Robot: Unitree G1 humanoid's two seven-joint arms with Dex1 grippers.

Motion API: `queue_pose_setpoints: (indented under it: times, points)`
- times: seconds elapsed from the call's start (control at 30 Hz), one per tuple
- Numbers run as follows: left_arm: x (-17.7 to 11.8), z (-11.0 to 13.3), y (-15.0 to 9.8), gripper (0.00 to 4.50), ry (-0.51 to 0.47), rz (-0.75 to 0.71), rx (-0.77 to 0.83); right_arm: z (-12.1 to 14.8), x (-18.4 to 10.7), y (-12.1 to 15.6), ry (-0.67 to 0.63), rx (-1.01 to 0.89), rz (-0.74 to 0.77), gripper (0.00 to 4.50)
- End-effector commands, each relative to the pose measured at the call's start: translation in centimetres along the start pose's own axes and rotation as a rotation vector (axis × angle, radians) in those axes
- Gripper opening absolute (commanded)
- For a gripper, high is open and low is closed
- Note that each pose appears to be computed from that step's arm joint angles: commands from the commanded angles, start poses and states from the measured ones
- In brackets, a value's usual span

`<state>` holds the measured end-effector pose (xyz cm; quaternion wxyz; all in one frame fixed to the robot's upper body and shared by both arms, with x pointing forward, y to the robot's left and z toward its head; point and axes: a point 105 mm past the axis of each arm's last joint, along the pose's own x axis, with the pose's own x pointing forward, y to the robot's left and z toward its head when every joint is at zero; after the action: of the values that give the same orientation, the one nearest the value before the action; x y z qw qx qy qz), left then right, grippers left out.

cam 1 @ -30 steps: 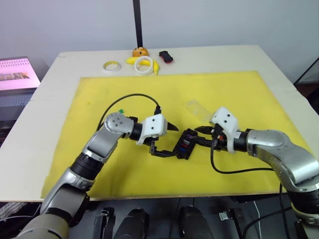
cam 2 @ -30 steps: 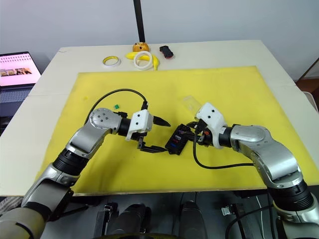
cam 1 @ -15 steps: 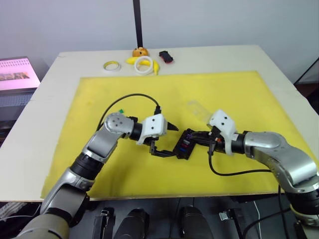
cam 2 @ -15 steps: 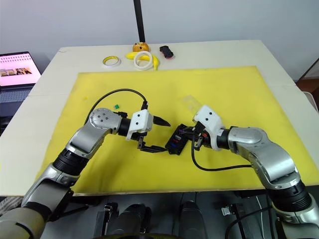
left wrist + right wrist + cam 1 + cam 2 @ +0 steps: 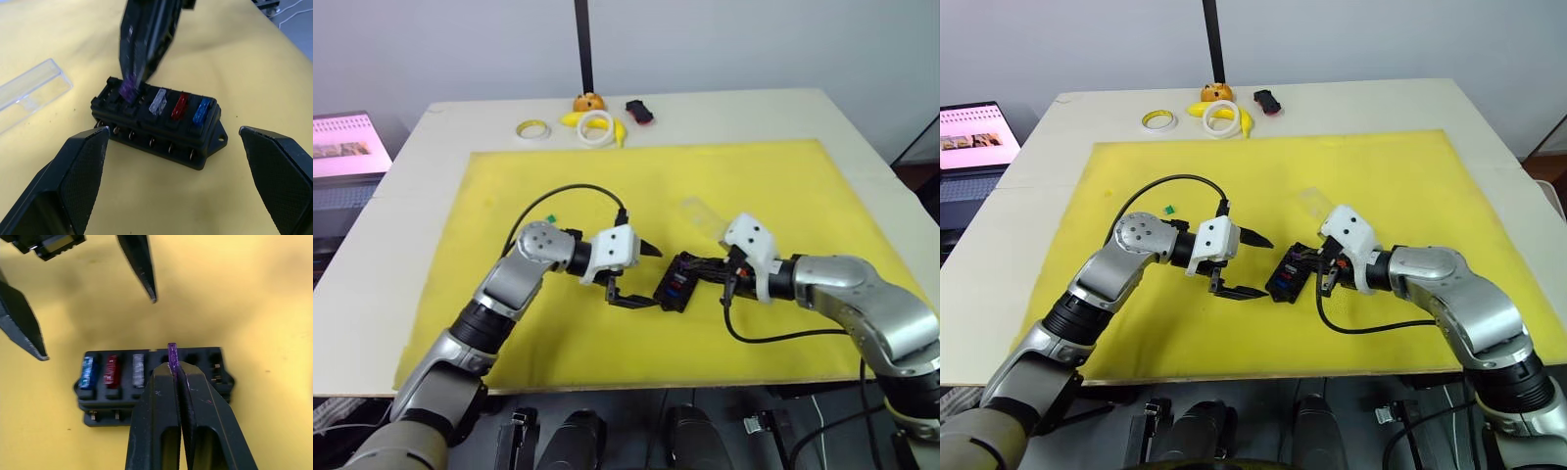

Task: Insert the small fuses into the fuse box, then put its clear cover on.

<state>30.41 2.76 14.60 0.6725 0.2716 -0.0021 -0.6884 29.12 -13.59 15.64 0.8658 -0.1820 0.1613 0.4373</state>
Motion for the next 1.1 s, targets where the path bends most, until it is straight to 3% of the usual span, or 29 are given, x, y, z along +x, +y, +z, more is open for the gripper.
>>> queue_pose_setpoints:
  times: [0.03,1.1]
  points:
    - [-0.18,0.87,0.25,4.5,-0.017,0.008,0.041,1.29,-0.34,0.02,-0.026,-0.045,-0.011,0.03]
    - [-0.09,1.03,0.17,4.5,-0.02,0.005,0.04,1.17,0.1,0.44,-0.013,-0.02,-0.02,0.03]
